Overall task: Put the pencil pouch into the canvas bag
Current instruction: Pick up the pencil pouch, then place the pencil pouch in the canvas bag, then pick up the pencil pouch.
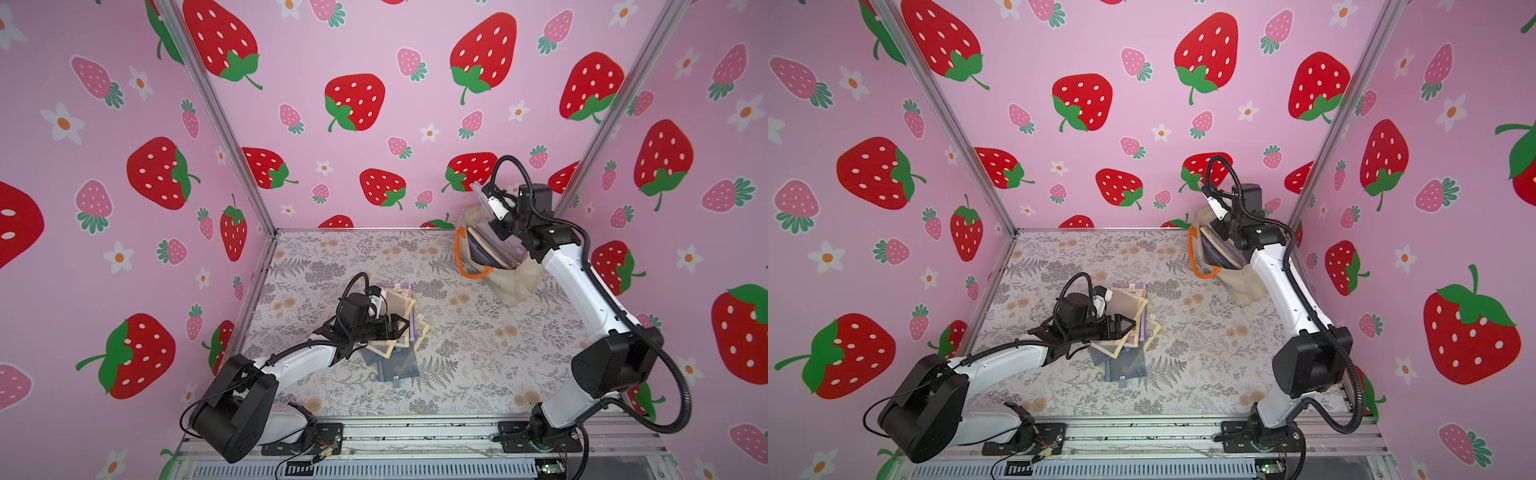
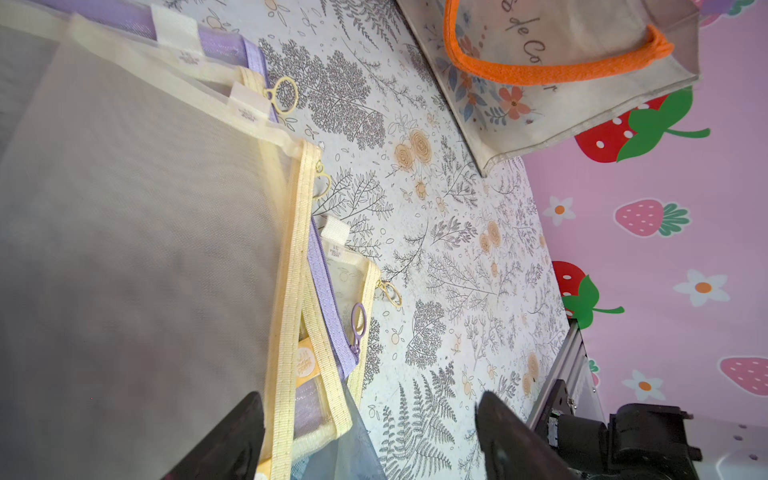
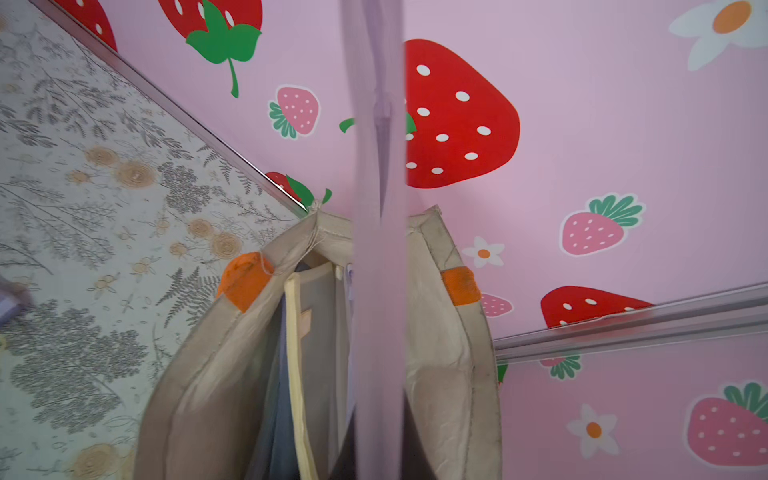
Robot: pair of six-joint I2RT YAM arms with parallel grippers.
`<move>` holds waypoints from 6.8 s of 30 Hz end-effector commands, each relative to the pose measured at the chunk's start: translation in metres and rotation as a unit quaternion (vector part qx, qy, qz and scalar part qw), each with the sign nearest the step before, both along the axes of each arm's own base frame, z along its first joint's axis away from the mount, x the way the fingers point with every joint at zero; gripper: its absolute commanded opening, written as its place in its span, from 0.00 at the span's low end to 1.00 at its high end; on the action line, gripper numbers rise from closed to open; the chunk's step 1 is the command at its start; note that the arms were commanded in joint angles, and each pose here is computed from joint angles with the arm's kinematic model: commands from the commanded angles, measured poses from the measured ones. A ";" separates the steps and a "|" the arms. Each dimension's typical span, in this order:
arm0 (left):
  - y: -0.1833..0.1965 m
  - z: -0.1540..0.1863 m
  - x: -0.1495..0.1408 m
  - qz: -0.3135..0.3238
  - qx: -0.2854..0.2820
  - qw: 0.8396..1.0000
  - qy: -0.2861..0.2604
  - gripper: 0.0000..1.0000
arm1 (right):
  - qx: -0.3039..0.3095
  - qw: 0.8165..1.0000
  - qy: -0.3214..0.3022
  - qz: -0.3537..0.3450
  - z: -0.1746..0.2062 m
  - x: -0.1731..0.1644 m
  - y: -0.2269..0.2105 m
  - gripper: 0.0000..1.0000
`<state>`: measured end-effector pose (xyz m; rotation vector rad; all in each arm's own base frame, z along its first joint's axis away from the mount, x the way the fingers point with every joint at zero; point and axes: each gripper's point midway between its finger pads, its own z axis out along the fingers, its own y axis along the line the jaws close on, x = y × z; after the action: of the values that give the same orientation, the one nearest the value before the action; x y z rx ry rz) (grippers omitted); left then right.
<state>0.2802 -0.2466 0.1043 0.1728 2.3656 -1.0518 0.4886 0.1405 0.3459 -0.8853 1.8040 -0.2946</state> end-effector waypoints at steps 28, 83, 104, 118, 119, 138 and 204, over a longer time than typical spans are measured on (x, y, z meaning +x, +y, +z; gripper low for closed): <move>-0.016 0.001 0.010 -0.018 -0.026 0.999 -0.004 0.82 | 0.023 0.999 0.023 -0.002 -0.090 0.035 -0.039 0.00; -0.015 -0.004 0.010 -0.010 -0.024 1.000 0.007 0.83 | 0.121 0.979 0.145 -0.079 -0.160 0.044 -0.036 0.00; 0.032 0.014 0.001 0.049 0.069 0.996 -0.005 0.82 | 0.174 0.973 0.123 -0.092 -0.098 0.009 -0.030 0.59; 0.082 -0.019 0.048 0.115 0.118 0.986 0.023 0.81 | 0.323 0.880 0.337 0.090 -0.164 -0.193 0.127 0.74; 0.081 -0.023 0.051 0.112 0.119 0.986 0.025 0.81 | 0.333 0.867 0.357 0.098 -0.179 -0.205 0.139 0.74; 0.046 -0.037 0.014 0.078 0.056 0.994 0.051 0.61 | 0.370 0.798 0.455 0.137 -0.272 -0.226 0.220 0.69; -0.041 0.155 -0.058 -0.096 -0.082 0.965 -0.231 0.00 | 0.529 0.728 0.371 0.230 -0.106 -0.256 0.161 0.81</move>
<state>0.2197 -0.2865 0.2332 0.5161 1.9442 -1.1599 0.2351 0.3069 0.2451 -0.5669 1.8763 1.4949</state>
